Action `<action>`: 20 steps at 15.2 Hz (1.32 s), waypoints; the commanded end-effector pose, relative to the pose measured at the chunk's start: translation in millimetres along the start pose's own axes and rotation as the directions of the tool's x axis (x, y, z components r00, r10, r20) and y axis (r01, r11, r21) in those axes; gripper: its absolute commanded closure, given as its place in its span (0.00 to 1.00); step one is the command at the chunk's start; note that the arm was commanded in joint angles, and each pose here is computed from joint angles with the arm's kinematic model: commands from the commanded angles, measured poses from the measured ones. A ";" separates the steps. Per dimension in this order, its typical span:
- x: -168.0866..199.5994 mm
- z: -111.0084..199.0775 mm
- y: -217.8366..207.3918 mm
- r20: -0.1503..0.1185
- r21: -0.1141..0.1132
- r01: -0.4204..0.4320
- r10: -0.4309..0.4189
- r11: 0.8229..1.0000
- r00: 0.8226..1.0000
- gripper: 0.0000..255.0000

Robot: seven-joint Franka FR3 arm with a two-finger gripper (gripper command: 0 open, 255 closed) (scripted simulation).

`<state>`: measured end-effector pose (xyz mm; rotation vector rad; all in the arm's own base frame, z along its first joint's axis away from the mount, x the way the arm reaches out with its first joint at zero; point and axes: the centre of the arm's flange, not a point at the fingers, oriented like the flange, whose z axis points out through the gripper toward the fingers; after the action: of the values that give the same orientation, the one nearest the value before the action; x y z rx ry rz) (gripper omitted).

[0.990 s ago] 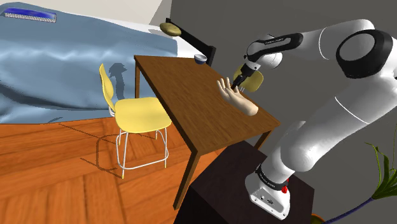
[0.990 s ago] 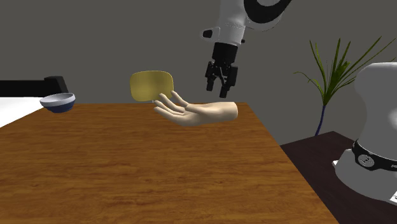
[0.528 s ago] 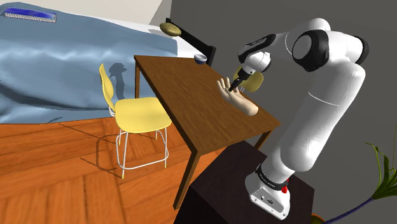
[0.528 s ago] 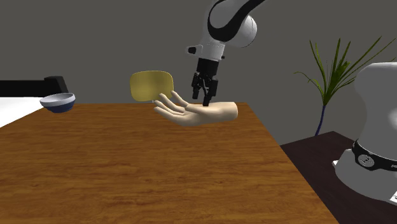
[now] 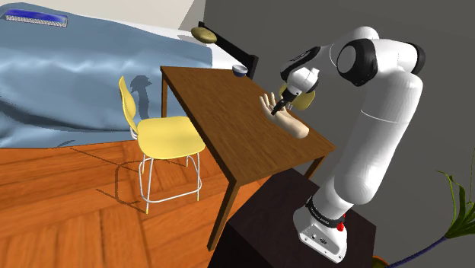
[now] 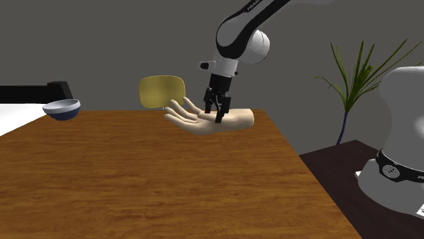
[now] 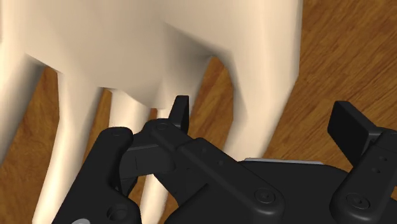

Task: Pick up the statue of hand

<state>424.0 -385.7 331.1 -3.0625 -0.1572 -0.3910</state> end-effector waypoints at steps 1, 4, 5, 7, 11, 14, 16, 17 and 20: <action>-0.9 2.9 0.9 0.000 0.000 0.000 0.000 1.000 1.000 0.00; -0.3 2.8 1.3 0.000 0.000 0.000 0.000 1.000 1.000 1.00; -0.4 2.7 1.4 0.000 0.000 0.000 0.000 1.000 1.000 1.00; -0.9 2.9 1.7 0.000 0.000 0.000 0.000 1.000 1.000 1.00; -0.9 2.8 0.9 0.000 0.000 0.000 0.000 1.000 1.000 1.00; 3.1 -12.5 0.3 0.000 0.000 0.000 0.000 1.000 1.000 1.00; 5.8 -22.7 0.0 0.000 0.000 0.000 0.000 1.000 1.000 1.00; 7.1 -27.8 -0.2 0.000 0.000 0.000 0.000 1.000 1.000 1.00; 11.1 -43.1 -0.8 0.000 0.000 0.000 0.000 1.000 1.000 1.00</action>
<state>424.0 -386.0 369.3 -3.0611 -0.1569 -0.3891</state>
